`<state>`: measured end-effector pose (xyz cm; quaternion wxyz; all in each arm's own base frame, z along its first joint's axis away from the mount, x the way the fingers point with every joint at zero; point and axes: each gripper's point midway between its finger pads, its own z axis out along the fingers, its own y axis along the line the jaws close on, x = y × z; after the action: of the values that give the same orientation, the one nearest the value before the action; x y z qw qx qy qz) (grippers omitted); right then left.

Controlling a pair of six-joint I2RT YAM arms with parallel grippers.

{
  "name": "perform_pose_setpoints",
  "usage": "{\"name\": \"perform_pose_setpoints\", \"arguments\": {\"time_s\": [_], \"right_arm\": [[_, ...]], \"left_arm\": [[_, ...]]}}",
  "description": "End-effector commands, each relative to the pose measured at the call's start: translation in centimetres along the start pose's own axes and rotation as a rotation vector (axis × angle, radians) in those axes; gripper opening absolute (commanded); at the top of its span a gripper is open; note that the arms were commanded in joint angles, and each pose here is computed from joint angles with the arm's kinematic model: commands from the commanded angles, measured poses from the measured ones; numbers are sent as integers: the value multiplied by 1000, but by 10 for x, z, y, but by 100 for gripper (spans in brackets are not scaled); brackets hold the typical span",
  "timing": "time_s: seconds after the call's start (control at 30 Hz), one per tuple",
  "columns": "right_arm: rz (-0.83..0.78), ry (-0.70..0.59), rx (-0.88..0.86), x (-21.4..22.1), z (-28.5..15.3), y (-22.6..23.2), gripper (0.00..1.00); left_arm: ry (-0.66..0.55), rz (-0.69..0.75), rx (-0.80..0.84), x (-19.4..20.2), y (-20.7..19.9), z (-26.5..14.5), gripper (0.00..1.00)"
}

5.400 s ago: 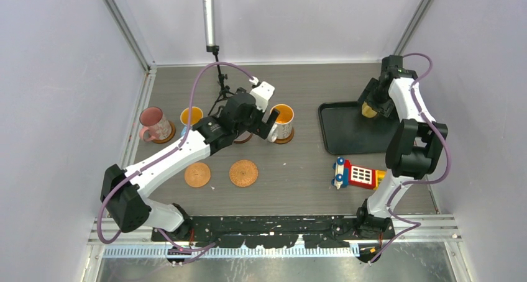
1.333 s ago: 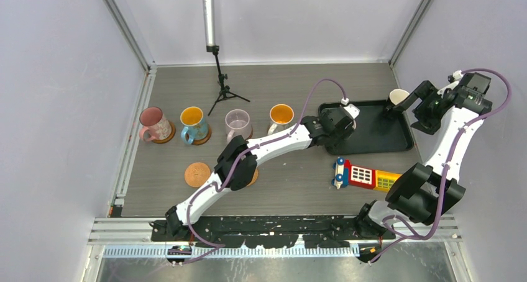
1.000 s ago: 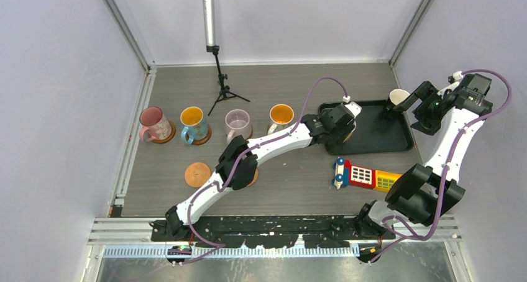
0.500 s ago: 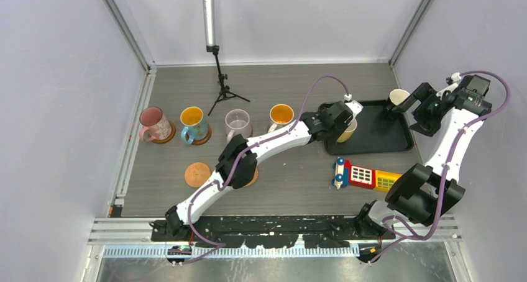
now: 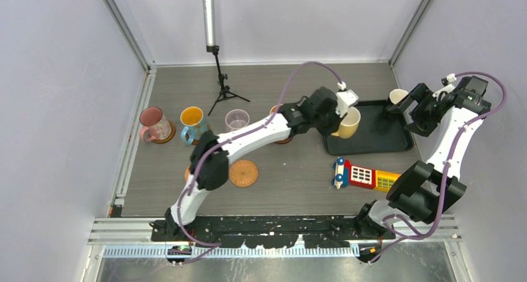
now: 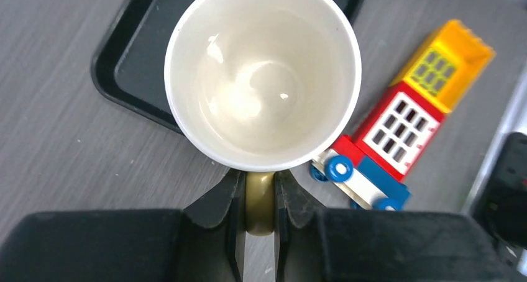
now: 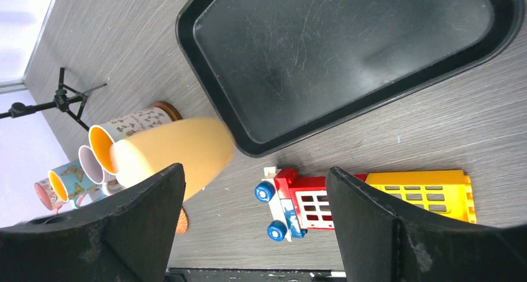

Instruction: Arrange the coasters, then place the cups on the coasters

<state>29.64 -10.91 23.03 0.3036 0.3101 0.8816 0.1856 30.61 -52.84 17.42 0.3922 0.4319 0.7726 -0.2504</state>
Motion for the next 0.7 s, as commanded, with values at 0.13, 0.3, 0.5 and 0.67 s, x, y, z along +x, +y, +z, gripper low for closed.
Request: {"name": "perform_pose_setpoints", "arguments": {"time_s": [0.13,0.3,0.5,0.67], "right_arm": [[-16,87,-68,12,14,14,87],[-73,117,-59,17,21,27,88],[-135,148,-41,19,33,41,87],[-173,170,-31,18,43,52,87]], "left_arm": [[-372,41,136,-108,30,-150,0],[-365,38,123,-75,63,-207,0],[-286,-29,56,4,113,-278,0],[-232,-38,-35,75,136,-338,0]]}}
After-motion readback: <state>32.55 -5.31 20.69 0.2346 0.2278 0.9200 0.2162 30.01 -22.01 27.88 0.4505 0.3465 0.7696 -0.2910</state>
